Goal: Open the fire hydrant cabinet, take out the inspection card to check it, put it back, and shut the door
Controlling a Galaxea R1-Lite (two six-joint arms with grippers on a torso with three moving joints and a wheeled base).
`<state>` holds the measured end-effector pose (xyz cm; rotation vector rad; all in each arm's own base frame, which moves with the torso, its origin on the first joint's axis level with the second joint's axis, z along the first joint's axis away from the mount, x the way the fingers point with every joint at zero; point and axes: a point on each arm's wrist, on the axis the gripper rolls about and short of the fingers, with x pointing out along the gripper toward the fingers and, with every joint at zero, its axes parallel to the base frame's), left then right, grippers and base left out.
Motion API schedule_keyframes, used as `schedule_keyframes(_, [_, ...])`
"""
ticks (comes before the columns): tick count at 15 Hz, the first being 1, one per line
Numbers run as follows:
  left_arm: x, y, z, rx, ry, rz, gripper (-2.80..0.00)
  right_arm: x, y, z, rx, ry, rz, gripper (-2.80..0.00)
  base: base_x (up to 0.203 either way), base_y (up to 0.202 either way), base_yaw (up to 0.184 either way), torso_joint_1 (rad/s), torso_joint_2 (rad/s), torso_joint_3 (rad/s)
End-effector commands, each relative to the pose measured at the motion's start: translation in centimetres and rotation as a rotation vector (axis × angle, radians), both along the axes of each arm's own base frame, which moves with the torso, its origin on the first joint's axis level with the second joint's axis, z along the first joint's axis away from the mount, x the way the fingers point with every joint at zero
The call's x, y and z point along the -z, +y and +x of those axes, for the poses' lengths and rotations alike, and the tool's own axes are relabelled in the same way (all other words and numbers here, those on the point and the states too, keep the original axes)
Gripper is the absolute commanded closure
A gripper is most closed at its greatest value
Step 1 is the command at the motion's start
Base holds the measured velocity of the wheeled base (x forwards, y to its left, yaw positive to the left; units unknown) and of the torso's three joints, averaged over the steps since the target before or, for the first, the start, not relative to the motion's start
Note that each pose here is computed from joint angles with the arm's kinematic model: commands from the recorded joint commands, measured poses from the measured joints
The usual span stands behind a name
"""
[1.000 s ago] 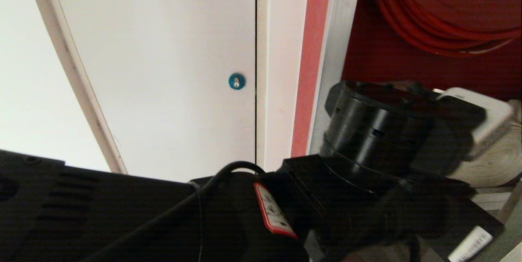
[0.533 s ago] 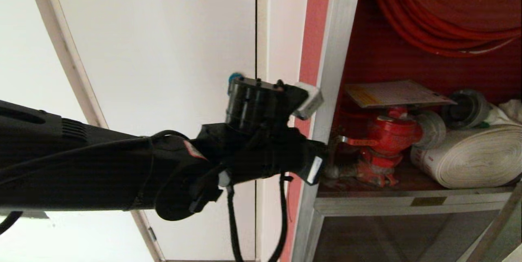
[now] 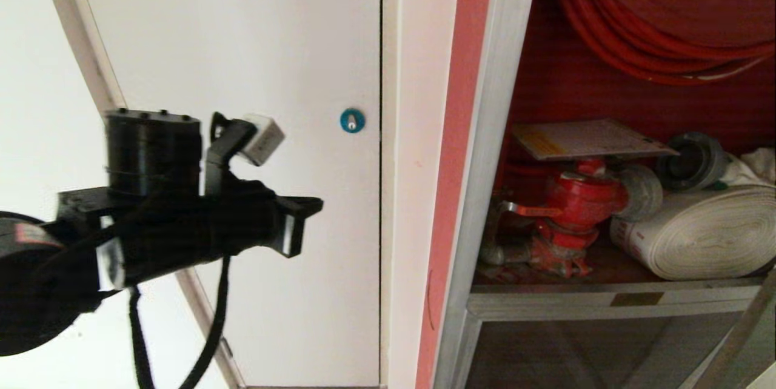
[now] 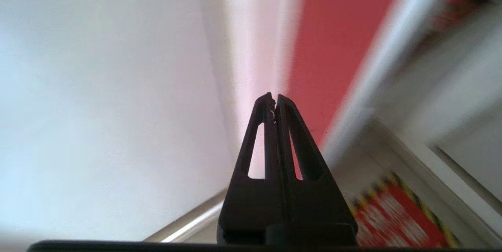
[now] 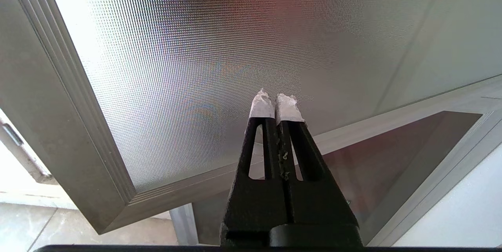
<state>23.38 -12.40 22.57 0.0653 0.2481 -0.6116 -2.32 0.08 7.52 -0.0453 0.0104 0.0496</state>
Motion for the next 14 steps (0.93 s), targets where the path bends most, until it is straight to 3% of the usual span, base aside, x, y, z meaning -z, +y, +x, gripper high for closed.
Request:
schedule_keyframes(1, [-2.0,4.1,-3.2,-0.099,-0.091,-0.038,0.00,0.0,0.0,0.0,-0.001,0.002,0.000,0.00,0.000,0.000,0.000,0.000,0.00,0.000])
schedule_keyframes(4, [-2.7,8.4,-7.9,-0.237,-0.190,-0.065,0.00,0.0,0.0,0.0,-0.001,0.001,0.000,0.00,0.000,0.000,0.000,0.000,0.00,0.000])
schedule_keyframes(7, [-2.7,10.9,-13.7,-0.346,-0.321,-0.090,0.00,0.0,0.0,0.0,-0.001,0.002,0.000,0.00,0.000,0.000,0.000,0.000,0.00,0.000])
schedule_keyframes(10, [-0.6,11.9,-19.1,-0.421,-0.435,-0.105,0.00,0.0,0.0,0.0,-0.001,0.001,0.000,0.00,0.000,0.000,0.000,0.000,0.00,0.000])
schedule_keyframes(14, [3.4,12.1,-24.4,-0.447,-0.481,-0.108,0.00,0.0,0.0,0.0,-0.001,0.002,0.000,0.00,0.000,0.000,0.000,0.000,0.00,0.000])
